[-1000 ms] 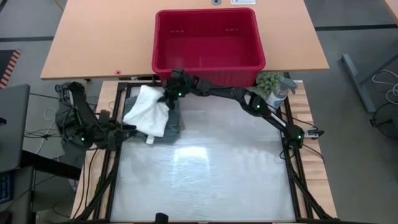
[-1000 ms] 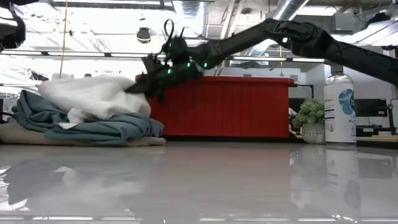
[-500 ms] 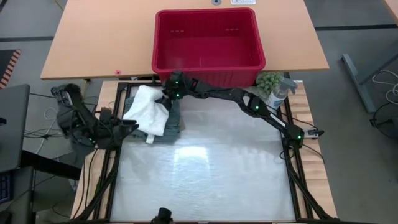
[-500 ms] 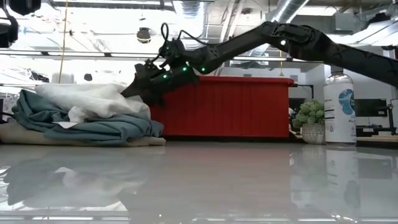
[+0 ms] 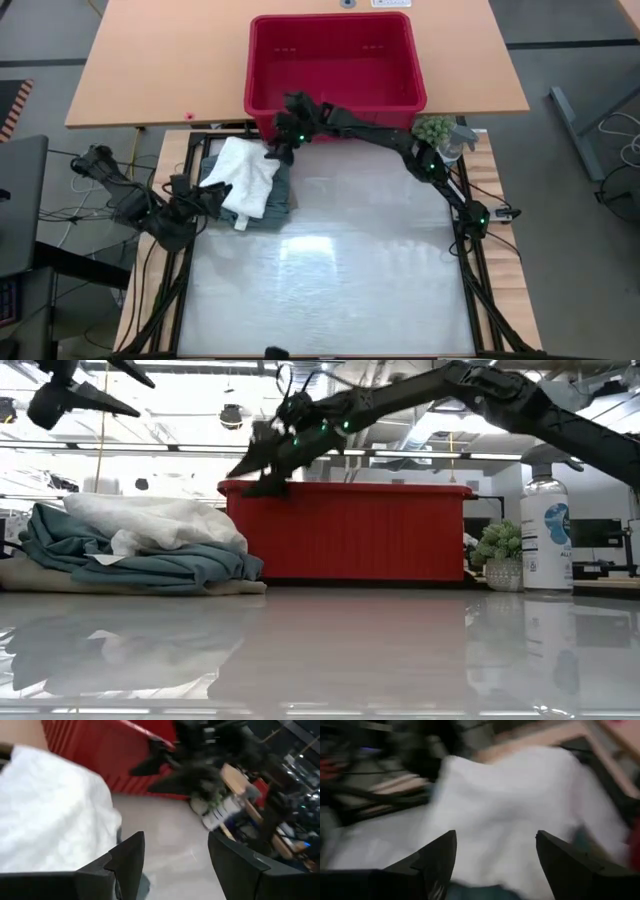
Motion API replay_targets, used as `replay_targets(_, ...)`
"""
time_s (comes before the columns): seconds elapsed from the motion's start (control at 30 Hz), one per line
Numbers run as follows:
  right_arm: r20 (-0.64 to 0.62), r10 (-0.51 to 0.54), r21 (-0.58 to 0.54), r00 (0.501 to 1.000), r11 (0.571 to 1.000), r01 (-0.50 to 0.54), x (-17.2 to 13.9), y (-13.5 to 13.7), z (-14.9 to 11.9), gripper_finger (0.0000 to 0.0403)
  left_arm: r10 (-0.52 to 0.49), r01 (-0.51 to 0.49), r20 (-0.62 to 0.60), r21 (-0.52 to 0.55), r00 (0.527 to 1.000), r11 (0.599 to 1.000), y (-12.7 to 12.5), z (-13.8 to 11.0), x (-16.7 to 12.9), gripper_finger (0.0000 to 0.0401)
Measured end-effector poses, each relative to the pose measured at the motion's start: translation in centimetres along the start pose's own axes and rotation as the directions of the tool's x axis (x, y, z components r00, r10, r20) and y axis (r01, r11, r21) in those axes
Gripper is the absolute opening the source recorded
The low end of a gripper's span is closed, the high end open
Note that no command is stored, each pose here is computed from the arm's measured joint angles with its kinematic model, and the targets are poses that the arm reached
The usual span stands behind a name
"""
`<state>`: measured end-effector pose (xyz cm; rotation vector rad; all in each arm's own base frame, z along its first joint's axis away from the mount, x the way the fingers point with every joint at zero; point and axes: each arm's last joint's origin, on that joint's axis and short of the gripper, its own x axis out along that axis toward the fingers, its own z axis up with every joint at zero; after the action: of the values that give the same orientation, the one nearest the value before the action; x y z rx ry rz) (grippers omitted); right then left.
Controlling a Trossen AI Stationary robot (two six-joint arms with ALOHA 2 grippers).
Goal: Fold Laundry from Bin
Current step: Stack the folded white shirt on top of the folded blue pants
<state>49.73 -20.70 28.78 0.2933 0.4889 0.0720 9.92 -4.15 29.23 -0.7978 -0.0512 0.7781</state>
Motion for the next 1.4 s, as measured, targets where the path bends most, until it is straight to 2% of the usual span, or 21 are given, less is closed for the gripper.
replay_targets(0.1, 0.023, 0.09, -0.026, 0.996, 0.996, -0.089, -3.4, 2.7, 2.4, 0.0294, 0.045, -0.047, 0.083, 0.029, 0.996, 0.998, -0.9, 0.2, 1.1, 0.0203)
replay_targets(0.17, 0.074, 0.114, -0.07, 0.991, 0.992, -0.109, -7.3, 5.5, 4.8, 0.0294, 0.097, -0.108, 0.145, 0.067, 0.985, 0.992, -1.5, 0.2, 2.4, 0.019)
replay_targets(0.27, 0.126, 0.16, -0.162, 0.979, 0.977, -0.139, -12.0, 8.8, 7.0, 0.0294, 0.187, -0.224, 0.207, 0.176, 0.96, 0.959, -2.3, 0.1, 5.0, 0.0162)
replay_targets(0.33, 0.131, 0.147, -0.172, 0.98, 0.977, -0.123, -14.1, 10.3, 7.4, 0.0294, 0.267, -0.326, 0.251, 0.235, 0.93, 0.916, -2.1, 0.1, 6.9, 0.0138)
replay_targets(0.43, 0.141, 0.088, -0.178, 0.986, 0.982, -0.062, -17.0, 12.4, 7.8, 0.0294, 0.391, -0.472, 0.305, 0.268, 0.869, 0.84, -1.2, 0.5, 9.5, 0.0093)
replay_targets(0.57, 0.248, 0.035, -0.274, 0.968, 0.961, 0.035, -23.5, 16.0, 8.9, 0.0294, 0.516, -0.612, 0.342, 0.307, 0.785, 0.729, 0.2, 0.6, 12.7, 0.0021)
replay_targets(0.63, 0.267, -0.003, -0.28, 0.964, 0.957, 0.081, -25.5, 17.1, 8.9, 0.0294, 0.565, -0.674, 0.376, 0.313, 0.735, 0.669, 1.0, 0.6, 14.0, 0.0007)
replay_targets(0.73, 0.281, -0.042, -0.272, 0.959, 0.955, 0.121, -27.5, 17.8, 8.7, 0.0294, 0.611, -0.721, 0.389, 0.291, 0.69, 0.629, 1.9, 0.1, 15.9, 0.0006)
replay_targets(0.83, 0.251, -0.071, -0.262, 0.965, 0.955, 0.139, -27.8, 18.0, 8.2, 0.0294, 0.623, -0.727, 0.382, 0.266, 0.683, 0.633, 3.0, -1.4, 17.6, 0.0001)
replay_targets(0.97, 0.226, -0.103, -0.245, 0.969, 0.956, 0.159, -28.4, 18.0, 7.9, 0.0294, 0.628, -0.708, 0.338, 0.225, 0.701, 0.669, 5.5, -3.7, 19.3, 0.0)
replay_targets(1.1, 0.166, -0.131, -0.219, 0.977, 0.961, 0.166, -28.1, 17.3, 7.3, 0.0294, 0.678, -0.726, 0.287, 0.109, 0.677, 0.679, 8.8, -5.7, 19.2, 0.0)
replay_targets(1.2, 0.105, -0.137, -0.219, 0.985, 0.963, 0.158, -27.2, 16.9, 6.8, 0.0294, 0.717, -0.748, 0.255, 0.038, 0.649, 0.663, 10.7, -6.5, 18.5, 0.0)
replay_targets(1.3, 0.098, -0.137, -0.245, 0.986, 0.957, 0.157, -26.9, 16.6, 6.8, 0.0294, 0.736, -0.756, 0.243, -0.021, 0.631, 0.655, 11.4, -6.6, 17.8, 0.0)
replay_targets(1.4, 0.108, -0.15, -0.271, 0.983, 0.947, 0.174, -27.4, 16.3, 6.9, 0.0294, 0.72, -0.725, 0.245, -0.086, 0.649, 0.683, 10.6, -5.9, 17.3, 0.0)
